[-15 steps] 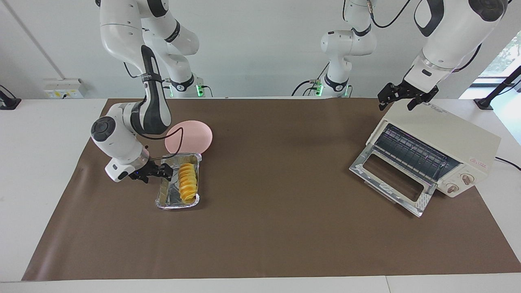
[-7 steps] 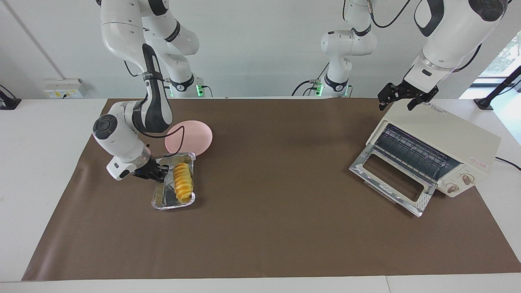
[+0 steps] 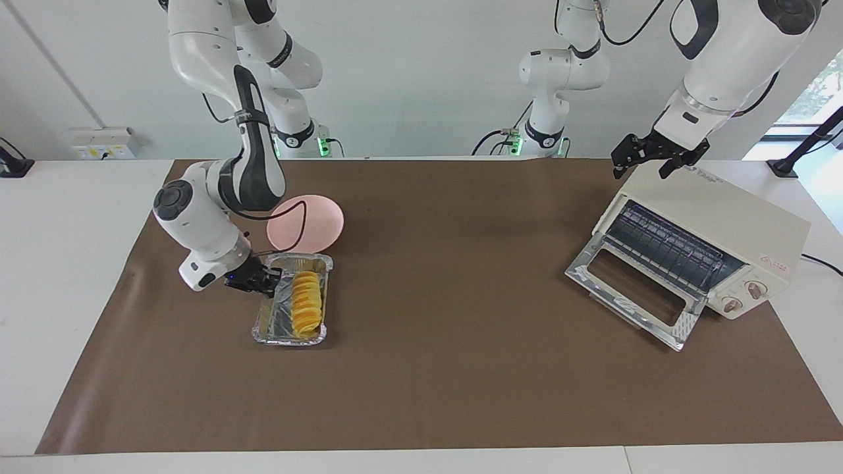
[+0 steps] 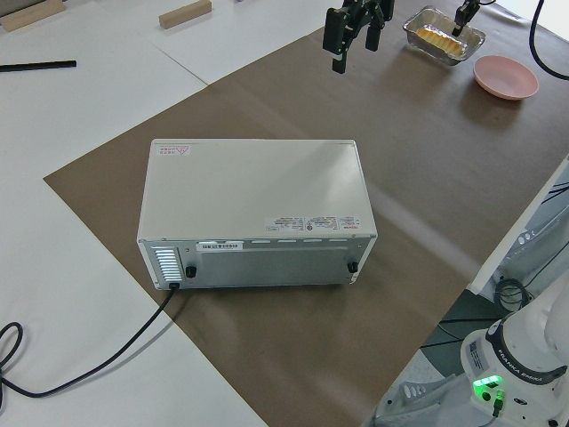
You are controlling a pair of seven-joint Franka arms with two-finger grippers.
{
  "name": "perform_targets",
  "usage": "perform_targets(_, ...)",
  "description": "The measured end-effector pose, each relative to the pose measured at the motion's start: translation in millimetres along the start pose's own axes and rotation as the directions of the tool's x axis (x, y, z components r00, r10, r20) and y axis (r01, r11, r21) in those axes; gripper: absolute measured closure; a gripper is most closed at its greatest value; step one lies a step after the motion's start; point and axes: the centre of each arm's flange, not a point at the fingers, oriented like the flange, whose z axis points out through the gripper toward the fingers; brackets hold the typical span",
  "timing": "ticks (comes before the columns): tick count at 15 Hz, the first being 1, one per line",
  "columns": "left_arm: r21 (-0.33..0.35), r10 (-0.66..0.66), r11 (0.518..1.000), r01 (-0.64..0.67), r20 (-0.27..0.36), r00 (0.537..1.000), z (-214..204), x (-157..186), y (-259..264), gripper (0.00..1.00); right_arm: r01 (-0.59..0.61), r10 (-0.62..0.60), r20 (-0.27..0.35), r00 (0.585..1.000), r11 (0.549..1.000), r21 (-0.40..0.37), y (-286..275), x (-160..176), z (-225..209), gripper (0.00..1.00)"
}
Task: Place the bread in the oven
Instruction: 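Grasp the foil tray with the right gripper and slide it toward the left arm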
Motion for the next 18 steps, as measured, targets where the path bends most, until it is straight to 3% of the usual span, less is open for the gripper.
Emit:
perform_targets(6,0.000,0.000,1.000,0.000,0.000,1.000,0.0,0.0,0.0,0.00,-0.054,0.055,-0.020,0.998,0.998,0.028,-144.5,-4.4,-3.6,0.98)
perform_targets(9,0.000,0.000,1.000,0.000,0.000,1.000,0.0,0.0,0.0,0.00,-0.086,0.086,0.003,0.996,0.992,0.096,-195.5,-9.9,3.4,0.98)
perform_targets(12,0.000,0.000,1.000,0.000,0.000,1.000,0.0,0.0,0.0,0.00,-0.127,0.125,0.026,0.992,0.984,0.123,-236.9,-12.0,18.1,0.98)
perform_targets(18,0.000,0.000,1.000,0.000,0.000,1.000,0.0,0.0,0.0,0.00,-0.178,0.180,0.001,0.984,0.973,0.145,-281.3,-19.9,61.2,0.98)
